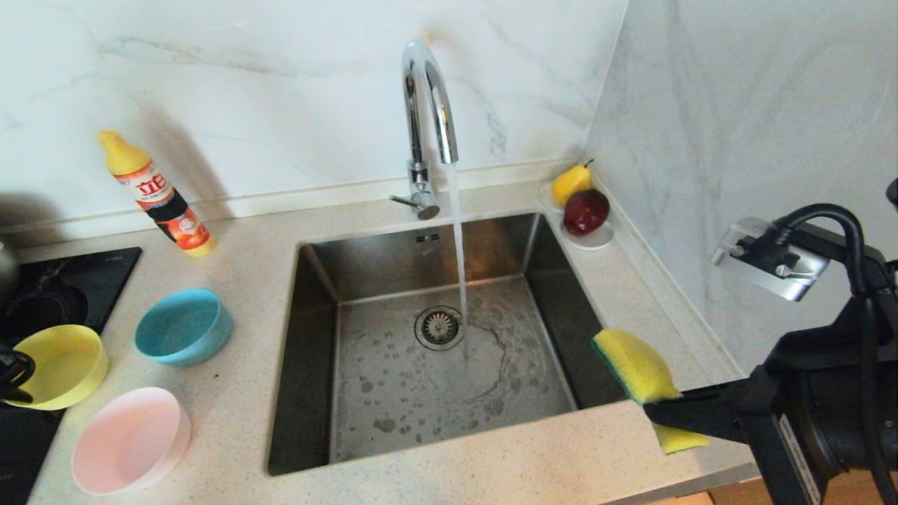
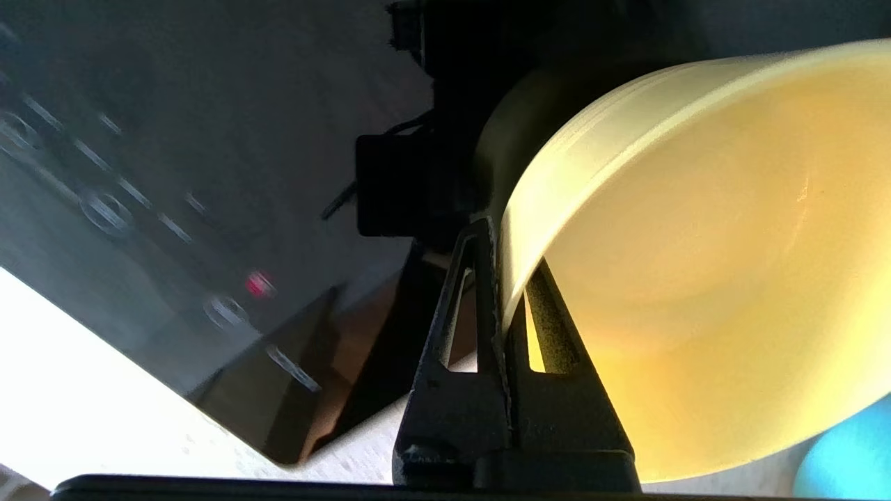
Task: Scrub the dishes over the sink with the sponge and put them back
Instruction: Pick up a bowl and the sponge
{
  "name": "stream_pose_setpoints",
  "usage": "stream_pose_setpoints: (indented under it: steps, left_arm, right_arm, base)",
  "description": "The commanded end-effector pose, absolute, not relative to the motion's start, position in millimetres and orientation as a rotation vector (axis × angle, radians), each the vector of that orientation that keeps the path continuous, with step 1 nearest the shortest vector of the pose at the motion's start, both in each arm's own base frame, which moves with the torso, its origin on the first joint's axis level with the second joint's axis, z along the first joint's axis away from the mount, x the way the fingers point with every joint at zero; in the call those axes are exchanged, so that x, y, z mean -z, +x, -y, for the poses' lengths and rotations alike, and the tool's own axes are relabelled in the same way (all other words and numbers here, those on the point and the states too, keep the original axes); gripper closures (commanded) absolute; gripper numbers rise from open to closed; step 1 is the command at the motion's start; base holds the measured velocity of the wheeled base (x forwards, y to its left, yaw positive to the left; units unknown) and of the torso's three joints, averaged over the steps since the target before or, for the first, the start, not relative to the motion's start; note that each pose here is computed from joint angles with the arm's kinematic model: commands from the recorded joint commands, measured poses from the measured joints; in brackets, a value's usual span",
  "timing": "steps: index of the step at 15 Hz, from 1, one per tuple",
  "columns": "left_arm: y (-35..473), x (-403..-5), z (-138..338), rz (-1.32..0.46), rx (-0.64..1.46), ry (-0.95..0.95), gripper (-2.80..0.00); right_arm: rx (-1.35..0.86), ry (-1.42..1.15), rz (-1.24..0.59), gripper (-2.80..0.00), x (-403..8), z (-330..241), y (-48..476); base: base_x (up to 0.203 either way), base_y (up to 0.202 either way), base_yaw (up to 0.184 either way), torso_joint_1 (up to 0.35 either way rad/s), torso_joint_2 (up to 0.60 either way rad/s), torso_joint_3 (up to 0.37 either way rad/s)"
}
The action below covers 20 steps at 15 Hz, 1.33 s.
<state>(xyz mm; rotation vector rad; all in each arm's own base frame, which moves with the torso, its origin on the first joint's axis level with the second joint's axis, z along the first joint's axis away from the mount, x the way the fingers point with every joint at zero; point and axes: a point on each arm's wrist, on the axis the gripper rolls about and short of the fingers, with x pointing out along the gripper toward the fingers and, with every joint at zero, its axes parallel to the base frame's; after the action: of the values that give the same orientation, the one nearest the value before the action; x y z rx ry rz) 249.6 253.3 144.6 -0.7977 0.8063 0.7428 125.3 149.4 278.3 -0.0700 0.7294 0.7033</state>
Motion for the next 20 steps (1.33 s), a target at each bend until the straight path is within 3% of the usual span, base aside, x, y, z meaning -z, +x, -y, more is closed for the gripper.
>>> stream_pose_setpoints:
  steps: [1,5,10,15,20]
  left_arm:
    - [248.8,-150.0,-260.2,-0.778,-0.754,-0.801,0.00]
    - [238.4,-185.4,-252.9,-0.675,-0.731,-0.795,0.00]
    - [204.7,-252.9,-210.9,-0.542,-0.576,-0.793,0.00]
    - [180.9,-312.3,-128.0,-0.517,-0.286,-0.718,0.00]
    - [201.1,-334.5,-44.1,-0.604,-0.004,-0.569,0.00]
  right_arm:
    - [-0.701,-0.073,-0.737,0.00,-276.9,-150.4,126.0]
    - [-0.702,-0.073,-0.738,0.00,-276.6,-150.5,126.0]
    - [-0.702,-0.070,-0.732,0.00,-278.0,-148.3,124.2]
    - [-0.706,-0.068,-0.729,0.00,-278.6,-147.6,123.3]
    - [-0.704,-0.069,-0.731,0.00,-277.9,-148.2,124.1]
  base:
    - [0.000,0.000,0.000,0.000,0.00,0.000]
    - [0.000,0.000,0.000,0.000,0.00,0.000]
    - [0.000,0.000,0.000,0.000,0.00,0.000]
    - [0.000,0.000,0.000,0.000,0.00,0.000]
    - [0.000,0.000,0.000,0.000,0.00,0.000]
